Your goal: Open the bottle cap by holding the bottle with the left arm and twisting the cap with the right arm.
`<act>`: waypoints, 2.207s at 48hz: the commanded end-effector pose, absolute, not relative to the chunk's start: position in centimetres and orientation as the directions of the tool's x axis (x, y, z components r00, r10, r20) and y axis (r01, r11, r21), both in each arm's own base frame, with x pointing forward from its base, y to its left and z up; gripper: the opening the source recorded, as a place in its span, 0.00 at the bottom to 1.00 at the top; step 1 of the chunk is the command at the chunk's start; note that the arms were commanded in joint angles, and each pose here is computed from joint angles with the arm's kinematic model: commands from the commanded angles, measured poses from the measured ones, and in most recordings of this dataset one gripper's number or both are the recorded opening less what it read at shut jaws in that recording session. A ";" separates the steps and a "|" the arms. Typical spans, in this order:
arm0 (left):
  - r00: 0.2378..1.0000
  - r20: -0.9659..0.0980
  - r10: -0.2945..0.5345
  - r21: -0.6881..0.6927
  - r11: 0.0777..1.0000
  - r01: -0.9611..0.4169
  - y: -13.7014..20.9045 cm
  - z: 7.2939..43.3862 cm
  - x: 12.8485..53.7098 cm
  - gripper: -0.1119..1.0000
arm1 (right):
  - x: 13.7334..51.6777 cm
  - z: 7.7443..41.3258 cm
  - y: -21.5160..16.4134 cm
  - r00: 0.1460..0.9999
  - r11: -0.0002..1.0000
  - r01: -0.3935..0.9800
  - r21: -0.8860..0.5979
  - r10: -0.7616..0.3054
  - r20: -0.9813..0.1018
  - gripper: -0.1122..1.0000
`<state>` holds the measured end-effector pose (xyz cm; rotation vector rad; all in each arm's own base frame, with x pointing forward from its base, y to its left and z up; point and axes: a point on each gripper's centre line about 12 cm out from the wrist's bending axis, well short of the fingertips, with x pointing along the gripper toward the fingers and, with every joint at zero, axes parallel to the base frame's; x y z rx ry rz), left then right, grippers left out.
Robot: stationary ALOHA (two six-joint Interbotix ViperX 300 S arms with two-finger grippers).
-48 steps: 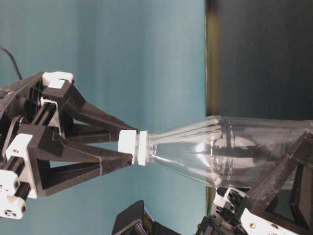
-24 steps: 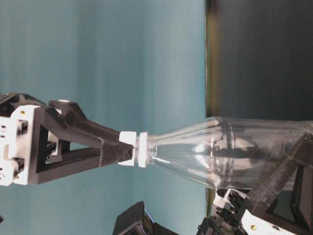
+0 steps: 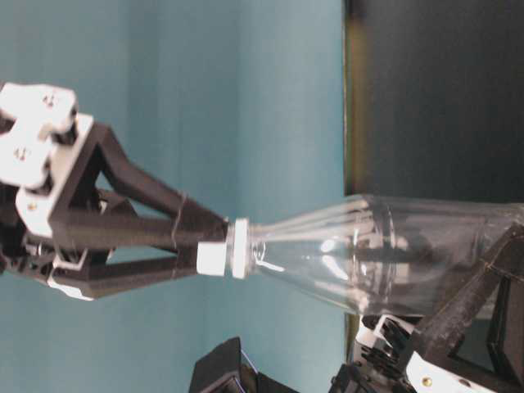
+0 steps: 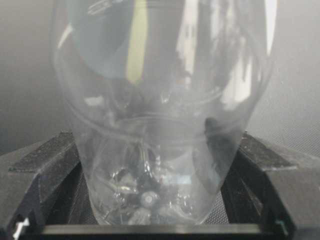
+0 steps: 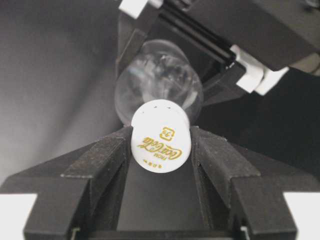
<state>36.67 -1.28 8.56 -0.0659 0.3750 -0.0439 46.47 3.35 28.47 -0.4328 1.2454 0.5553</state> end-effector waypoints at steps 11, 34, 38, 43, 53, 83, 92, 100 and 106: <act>0.934 -0.353 -0.048 -0.063 0.998 0.028 -1.0 8.8 37.0 0.85 | 45.4 27.7 1.0 0.189 0.656 -0.753 -0.051 0.140 -0.972 0.42; 0.927 -0.372 -0.048 -0.040 0.999 0.035 -1.0 8.6 36.9 0.85 | 46.6 28.5 3.3 0.225 0.369 -0.916 -0.160 0.139 -0.964 0.42; 0.924 -0.379 -0.048 -0.040 0.999 0.035 -1.1 8.5 36.9 0.85 | 46.7 28.5 3.3 0.228 0.363 -0.917 -0.168 0.128 -0.965 0.42; 0.923 -0.382 -0.049 -0.040 0.999 0.036 -1.1 8.4 36.8 0.85 | 46.7 28.5 3.2 0.228 0.367 -0.915 -0.168 0.126 -0.965 0.42; 0.924 -0.379 -0.049 -0.039 0.999 0.036 -1.1 8.5 36.9 0.85 | 47.0 28.6 3.2 0.258 0.376 -0.906 -0.194 0.127 -0.958 0.42; 0.921 -0.386 -0.051 -0.041 0.998 0.039 -1.2 8.4 36.7 0.85 | 47.2 29.0 3.0 0.293 0.410 -0.885 -0.220 0.125 -0.948 0.80; 0.920 -0.389 -0.049 -0.042 0.999 0.035 -1.1 8.3 36.6 0.85 | 46.4 30.9 2.3 0.337 0.471 -0.848 -0.245 0.121 -0.934 0.78; 0.918 -0.393 -0.050 -0.042 0.998 0.036 -1.1 8.2 36.5 0.85 | 44.8 33.0 1.4 0.378 0.580 -0.778 -0.243 0.122 -0.918 0.78; 0.918 -0.394 -0.048 -0.042 0.999 0.035 -1.1 8.2 36.4 0.85 | 43.4 34.5 1.6 0.458 0.670 -0.705 -0.231 0.182 -0.870 0.78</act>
